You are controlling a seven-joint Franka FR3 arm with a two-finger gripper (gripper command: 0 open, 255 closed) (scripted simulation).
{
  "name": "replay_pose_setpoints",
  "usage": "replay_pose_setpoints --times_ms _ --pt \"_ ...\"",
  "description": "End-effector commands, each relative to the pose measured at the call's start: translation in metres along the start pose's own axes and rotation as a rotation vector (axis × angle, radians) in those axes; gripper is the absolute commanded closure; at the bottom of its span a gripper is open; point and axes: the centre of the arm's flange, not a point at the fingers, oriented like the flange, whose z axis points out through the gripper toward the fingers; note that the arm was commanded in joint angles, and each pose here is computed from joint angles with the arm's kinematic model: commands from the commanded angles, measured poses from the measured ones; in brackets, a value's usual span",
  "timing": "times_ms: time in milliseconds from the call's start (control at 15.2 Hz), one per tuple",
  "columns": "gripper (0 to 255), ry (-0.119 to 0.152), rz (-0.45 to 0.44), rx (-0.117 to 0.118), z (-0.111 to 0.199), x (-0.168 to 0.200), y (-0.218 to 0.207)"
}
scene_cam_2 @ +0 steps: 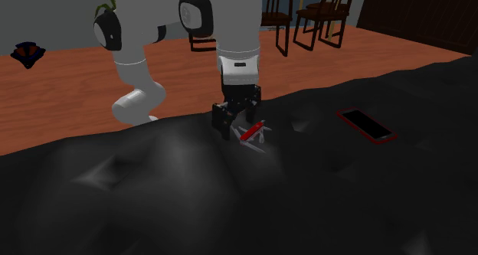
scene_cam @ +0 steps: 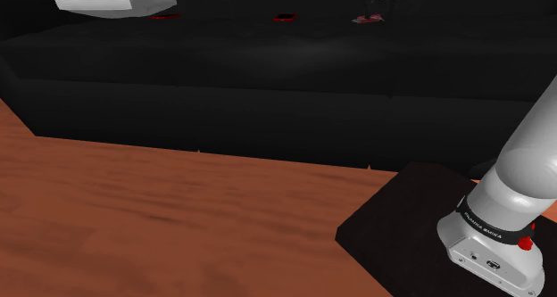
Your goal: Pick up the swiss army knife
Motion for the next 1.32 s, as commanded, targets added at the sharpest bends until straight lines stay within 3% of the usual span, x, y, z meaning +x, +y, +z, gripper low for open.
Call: replay_pose_setpoints --times_ms 0,66,660,1254 --pt "0 0.0 0.0 0.0 0.005 0.001 0.0" --pt "255 0.0 0.0 0.0 0.005 0.001 0.0" --pt "255 0.0 0.0 0.0 0.005 0.001 0.0" --pt "255 0.0 0.0 0.0 -0.042 0.002 0.0"
